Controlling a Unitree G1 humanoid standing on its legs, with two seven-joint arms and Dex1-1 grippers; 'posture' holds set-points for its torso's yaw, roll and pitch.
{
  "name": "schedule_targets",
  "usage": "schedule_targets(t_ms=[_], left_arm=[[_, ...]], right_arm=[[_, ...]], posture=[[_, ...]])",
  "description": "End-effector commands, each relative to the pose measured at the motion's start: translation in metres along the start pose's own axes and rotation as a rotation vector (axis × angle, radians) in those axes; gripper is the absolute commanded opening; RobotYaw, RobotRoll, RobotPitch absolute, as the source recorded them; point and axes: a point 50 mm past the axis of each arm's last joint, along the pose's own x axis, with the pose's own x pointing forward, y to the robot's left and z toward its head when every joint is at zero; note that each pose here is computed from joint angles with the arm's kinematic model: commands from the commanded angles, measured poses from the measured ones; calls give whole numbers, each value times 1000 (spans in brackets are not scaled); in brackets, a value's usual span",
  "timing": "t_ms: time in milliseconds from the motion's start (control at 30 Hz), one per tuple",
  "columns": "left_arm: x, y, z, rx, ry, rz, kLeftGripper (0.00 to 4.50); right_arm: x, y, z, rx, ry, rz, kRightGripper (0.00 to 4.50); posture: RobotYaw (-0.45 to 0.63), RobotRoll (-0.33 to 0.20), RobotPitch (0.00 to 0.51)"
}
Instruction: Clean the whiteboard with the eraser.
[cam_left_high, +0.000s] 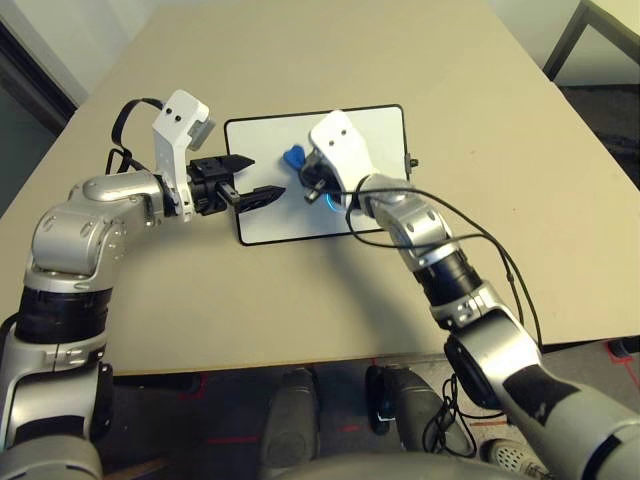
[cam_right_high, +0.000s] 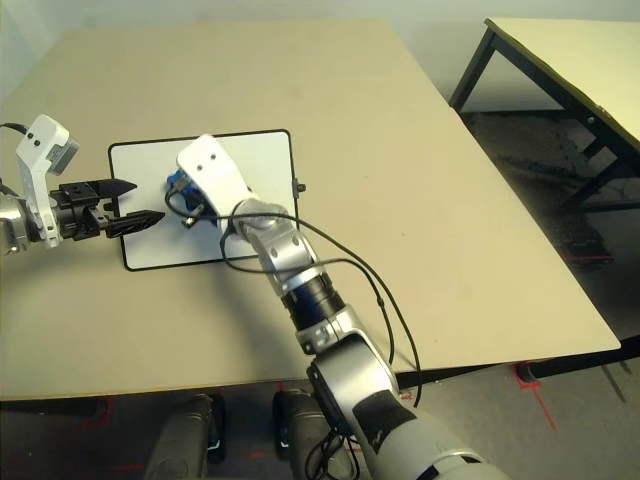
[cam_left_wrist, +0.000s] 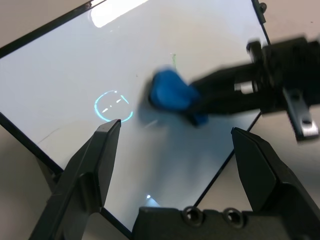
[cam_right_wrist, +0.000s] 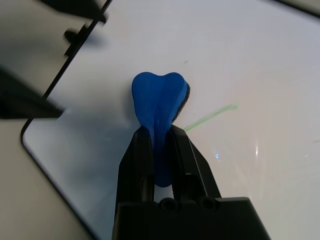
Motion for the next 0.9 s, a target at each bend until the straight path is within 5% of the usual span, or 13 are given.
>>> schedule_targets(t_ms=[33,367,733,900], left_arm=[[-1,-1,-3,-3,17,-4,4500],[1,-2,-3,-3,15,-10,4500],[0,-3,-4,-5,15,-10,4500],[1,-2,-3,-2,15,-8,4500]], right_arm=[[1,-8,-10,19,55,-36,312],[5,-47,24,39,-76,-188,312],[3,10,-16,21,76,33,311],[2,3,-16,16,81,9,311]], posture=[[147,0,182],[145,0,175],[149,0,174],[146,0,173]])
